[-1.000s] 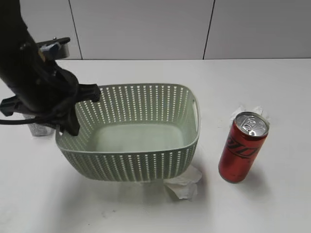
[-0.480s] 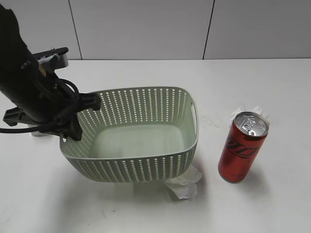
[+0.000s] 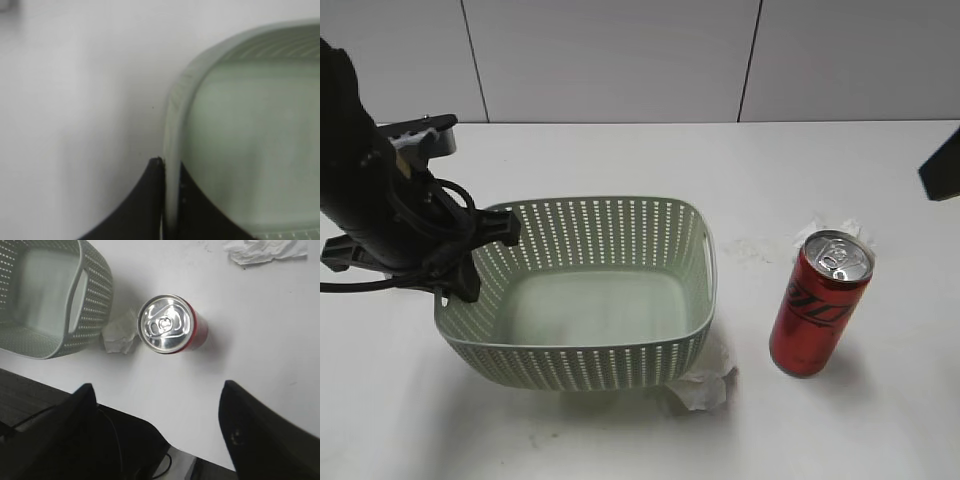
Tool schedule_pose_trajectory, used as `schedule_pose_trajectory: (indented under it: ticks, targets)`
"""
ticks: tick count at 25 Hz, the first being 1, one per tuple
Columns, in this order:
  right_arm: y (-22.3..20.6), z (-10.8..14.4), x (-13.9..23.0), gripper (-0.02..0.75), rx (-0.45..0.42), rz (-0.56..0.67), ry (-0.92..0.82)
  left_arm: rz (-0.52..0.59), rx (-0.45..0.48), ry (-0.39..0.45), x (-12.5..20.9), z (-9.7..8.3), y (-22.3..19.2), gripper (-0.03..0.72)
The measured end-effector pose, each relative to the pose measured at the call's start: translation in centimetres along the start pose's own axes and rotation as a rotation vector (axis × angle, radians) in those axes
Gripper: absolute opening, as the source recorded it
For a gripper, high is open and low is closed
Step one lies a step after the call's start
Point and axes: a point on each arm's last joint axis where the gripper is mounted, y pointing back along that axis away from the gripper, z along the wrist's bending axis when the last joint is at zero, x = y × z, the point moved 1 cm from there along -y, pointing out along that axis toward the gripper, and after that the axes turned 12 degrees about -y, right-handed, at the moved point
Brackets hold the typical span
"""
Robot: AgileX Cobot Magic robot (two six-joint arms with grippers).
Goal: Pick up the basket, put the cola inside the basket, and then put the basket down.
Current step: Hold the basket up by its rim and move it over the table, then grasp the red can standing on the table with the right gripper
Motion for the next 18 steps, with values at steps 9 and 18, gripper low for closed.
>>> schedule_pose_trajectory:
  ticks: [9, 18]
  targets:
    - [-8.3, 5.2, -1.1, 0.645, 0.164, 0.126, 0.130, -0.002, -0.009, -0.010, 0.0, 0.1, 0.0, 0.000]
    - [-12.2, 4.3, -2.1, 0.671, 0.304, 0.121, 0.088, -0.003, -0.012, -0.013, 0.0, 0.1, 0.0, 0.000]
